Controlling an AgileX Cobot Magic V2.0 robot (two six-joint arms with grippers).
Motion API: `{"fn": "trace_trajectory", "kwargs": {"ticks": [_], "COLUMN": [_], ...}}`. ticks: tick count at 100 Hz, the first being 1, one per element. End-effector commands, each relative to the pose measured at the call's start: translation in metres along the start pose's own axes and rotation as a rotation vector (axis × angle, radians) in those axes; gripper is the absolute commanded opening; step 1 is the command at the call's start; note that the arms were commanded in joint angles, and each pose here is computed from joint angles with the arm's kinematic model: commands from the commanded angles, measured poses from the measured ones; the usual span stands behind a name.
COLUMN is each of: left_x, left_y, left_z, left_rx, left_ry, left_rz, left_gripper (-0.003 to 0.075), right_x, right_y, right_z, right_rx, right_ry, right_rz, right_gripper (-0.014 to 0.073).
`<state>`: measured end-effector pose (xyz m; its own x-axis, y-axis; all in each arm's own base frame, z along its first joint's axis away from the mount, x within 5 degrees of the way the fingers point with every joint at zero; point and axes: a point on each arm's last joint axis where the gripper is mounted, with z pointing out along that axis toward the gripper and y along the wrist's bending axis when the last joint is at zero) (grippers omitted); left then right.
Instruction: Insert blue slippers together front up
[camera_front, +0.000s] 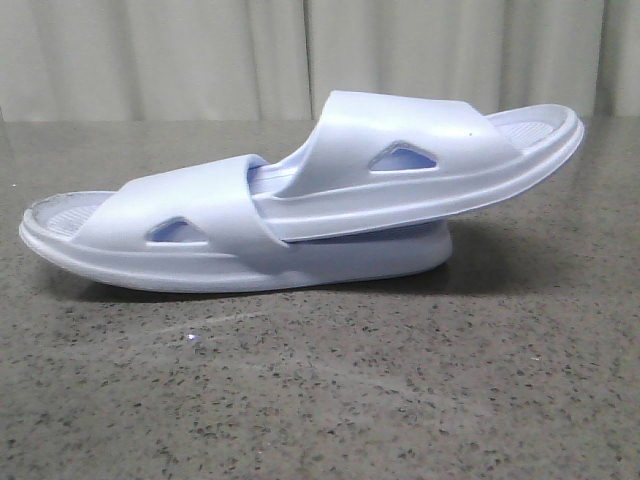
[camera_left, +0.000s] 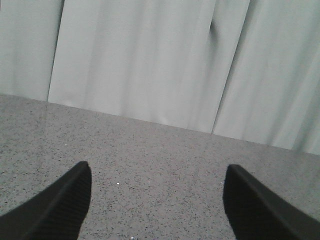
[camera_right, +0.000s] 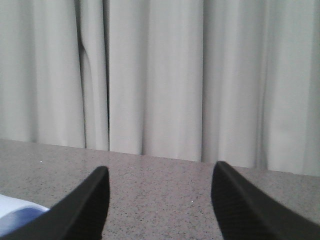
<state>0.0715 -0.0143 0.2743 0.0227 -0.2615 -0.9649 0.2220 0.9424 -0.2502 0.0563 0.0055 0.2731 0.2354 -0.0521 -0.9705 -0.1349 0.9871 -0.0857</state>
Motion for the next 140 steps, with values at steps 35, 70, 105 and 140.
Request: {"fn": "trace_trajectory", "kwargs": {"ticks": [35, 70, 105, 140], "left_x": [-0.0045, -0.0044, -0.0042, -0.0042], "left_y": [-0.0013, -0.0014, -0.0024, -0.0024], "left_z": [0.0007, 0.0007, 0.0007, 0.0007], "left_rx": [0.004, 0.006, 0.016, 0.016], "left_ry": [-0.008, -0.007, -0.004, -0.004], "left_rz": [0.003, 0.003, -0.001, -0.001], "left_gripper": [0.0319, 0.0016, 0.0016, 0.0016], "right_x": [-0.0053, -0.0052, -0.0048, -0.0048], "right_y": [-0.0088, -0.0086, -0.0080, -0.0080], "right_z": [-0.0042, -0.0041, -0.0040, -0.0040], "right_rx": [0.098, 0.095, 0.089, 0.089], "right_ry": [-0.073, -0.072, -0.068, -0.068], "right_rz": [-0.036, -0.036, -0.036, -0.036], "right_gripper": [0.0279, -0.0107, -0.0107, -0.0107]}}
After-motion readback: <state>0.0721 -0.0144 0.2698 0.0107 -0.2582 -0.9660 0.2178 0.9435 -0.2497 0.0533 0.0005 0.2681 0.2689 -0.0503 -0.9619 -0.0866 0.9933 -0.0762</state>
